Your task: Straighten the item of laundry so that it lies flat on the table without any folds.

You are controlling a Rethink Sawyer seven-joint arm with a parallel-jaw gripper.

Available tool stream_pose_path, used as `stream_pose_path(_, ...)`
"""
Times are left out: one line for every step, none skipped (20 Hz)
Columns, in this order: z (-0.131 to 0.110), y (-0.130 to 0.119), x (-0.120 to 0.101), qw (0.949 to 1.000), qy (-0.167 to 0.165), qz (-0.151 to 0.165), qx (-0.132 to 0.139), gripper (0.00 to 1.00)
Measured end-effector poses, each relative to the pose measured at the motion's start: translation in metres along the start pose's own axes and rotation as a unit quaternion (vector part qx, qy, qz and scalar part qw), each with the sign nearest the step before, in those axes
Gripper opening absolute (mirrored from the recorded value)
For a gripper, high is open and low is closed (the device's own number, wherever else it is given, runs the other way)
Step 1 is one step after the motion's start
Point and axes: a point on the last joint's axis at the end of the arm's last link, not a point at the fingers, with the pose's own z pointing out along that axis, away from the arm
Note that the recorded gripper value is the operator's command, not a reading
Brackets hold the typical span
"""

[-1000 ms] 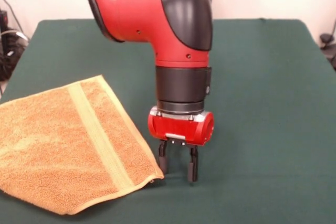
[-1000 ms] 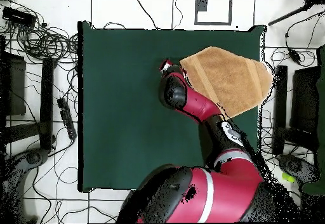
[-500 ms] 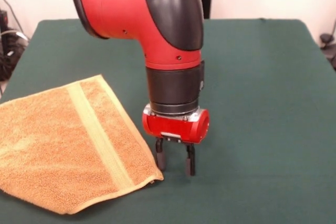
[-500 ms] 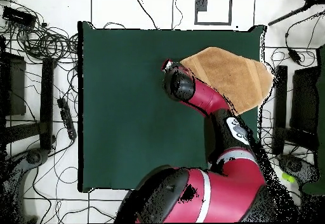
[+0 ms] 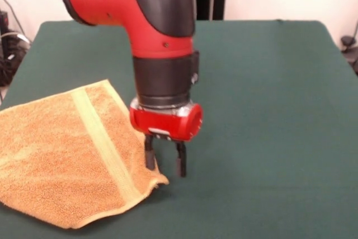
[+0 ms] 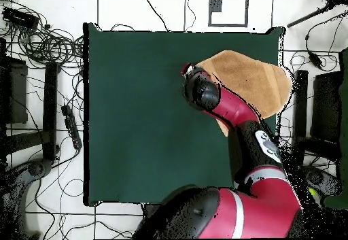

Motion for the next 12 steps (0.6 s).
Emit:
stream_pose_path(-0.011, -0.004, -0.006, 1.0000, -0.004, 0.002, 0.001, 1.00)
stream_pose_path(-0.018, -0.004, -0.010, 1.0000, -0.007, 0.003, 0.002, 1.00)
stream_pose_path(-0.026, -0.003, -0.014, 0.9999, -0.011, 0.002, 0.002, 1.00)
stream_pose_path(-0.034, -0.002, -0.018, 0.9999, -0.015, 0.001, 0.002, 1.00)
stream_pose_path(-0.040, -0.001, -0.021, 0.9998, -0.018, 0.000, 0.001, 1.00)
stream_pose_path(-0.047, 0.002, -0.025, 0.9997, -0.022, -0.002, 0.000, 1.00)
stream_pose_path(-0.050, 0.003, -0.027, 0.9997, -0.025, -0.002, 0.000, 1.00)
stream_pose_path(-0.053, 0.005, -0.029, 0.9996, -0.027, -0.003, -0.001, 1.00)
stream_pose_path(-0.055, 0.006, -0.031, 0.9996, -0.030, -0.004, -0.001, 1.00)
stream_pose_path(-0.058, 0.007, -0.033, 0.9995, -0.032, -0.005, -0.001, 1.00)
stream_pose_path(-0.059, 0.009, -0.033, 0.9994, -0.033, -0.007, -0.001, 1.00)
stream_pose_path(-0.058, 0.010, -0.031, 0.9995, -0.032, -0.009, -0.001, 1.00)
